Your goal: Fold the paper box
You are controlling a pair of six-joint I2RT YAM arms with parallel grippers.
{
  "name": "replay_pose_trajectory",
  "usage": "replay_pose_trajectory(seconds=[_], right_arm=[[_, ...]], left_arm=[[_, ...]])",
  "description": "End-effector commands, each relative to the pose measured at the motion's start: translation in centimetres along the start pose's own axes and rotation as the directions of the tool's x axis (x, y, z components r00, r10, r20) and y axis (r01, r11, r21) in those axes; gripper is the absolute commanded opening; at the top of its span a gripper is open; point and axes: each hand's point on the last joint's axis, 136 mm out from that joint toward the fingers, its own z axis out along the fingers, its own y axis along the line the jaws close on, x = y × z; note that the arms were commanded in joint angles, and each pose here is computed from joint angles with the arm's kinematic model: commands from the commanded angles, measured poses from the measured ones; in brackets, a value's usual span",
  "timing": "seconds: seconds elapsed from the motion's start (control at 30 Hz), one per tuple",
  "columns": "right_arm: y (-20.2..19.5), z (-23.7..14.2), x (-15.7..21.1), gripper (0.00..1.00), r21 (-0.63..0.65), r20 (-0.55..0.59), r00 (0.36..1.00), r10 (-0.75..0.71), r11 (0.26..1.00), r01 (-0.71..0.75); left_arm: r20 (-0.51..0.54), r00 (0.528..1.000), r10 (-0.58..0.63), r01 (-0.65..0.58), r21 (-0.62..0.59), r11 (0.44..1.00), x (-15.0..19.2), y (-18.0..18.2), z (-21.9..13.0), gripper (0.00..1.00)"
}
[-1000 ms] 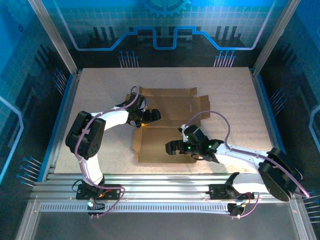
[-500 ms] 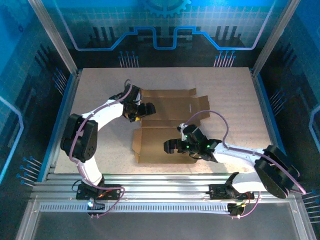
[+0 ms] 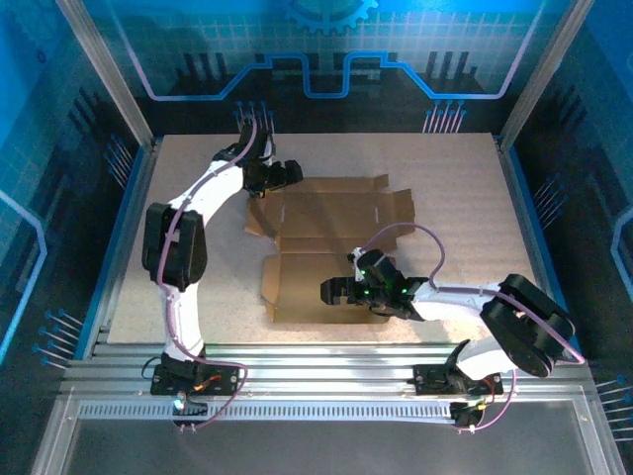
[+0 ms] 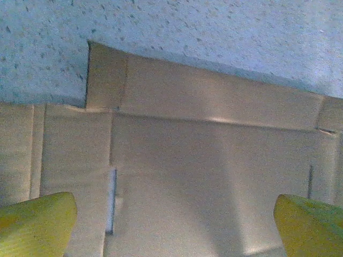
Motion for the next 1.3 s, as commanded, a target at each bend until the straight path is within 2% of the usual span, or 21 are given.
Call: replay_pose_trajectory(seconds=[0.0, 0.17, 0.3, 0.5, 0.67, 0.83, 1.27], right_arm=[[-0.6, 0.3, 1.5, 1.00, 0.015, -0.030, 0.999, 0.018, 1.000, -0.018], [-0.6, 0.4, 1.9, 1.00, 0.016, -0.049, 0.999, 0.016, 1.000, -0.015], [-0.8, 0.6, 2.2, 1.00, 0.023, -0.057, 0.998, 0.019, 1.000, -0.018], [-1.0, 0.8, 2.5, 1.00, 0.029, -0.063, 0.998, 0.025, 0.999, -0.023], [-1.1, 1.1, 2.7, 1.00, 0.034, -0.072, 0.997, 0.026, 0.999, -0.023], [-1.1, 1.5, 3.0, 1.00, 0.031, -0.085, 0.996, 0.028, 0.999, -0.026], [-1.5, 2.3, 4.0, 1.00, 0.046, -0.134, 0.990, 0.039, 0.998, -0.033]], left_arm=[[0.005, 1.000, 0.028, -0.027, -0.069, 0.997, -1.7, 1.6, 1.4, 0.97], [0.019, 0.999, 0.028, -0.025, -0.114, 0.993, -3.3, 2.6, 3.6, 0.98], [0.018, 1.000, 0.005, -0.003, -0.105, 0.994, -3.9, 2.8, 5.2, 0.98], [0.006, 1.000, 0.007, -0.007, 0.022, 1.000, -4.6, 0.5, 6.6, 0.98], [0.027, 1.000, 0.007, -0.011, 0.126, 0.992, -5.1, -1.5, 6.2, 0.96], [0.027, 0.999, 0.030, -0.034, 0.177, 0.984, -4.9, -2.8, 6.4, 0.94], [-0.041, 0.999, 0.031, -0.021, 0.213, 0.977, -2.4, -3.7, 10.8, 0.94]])
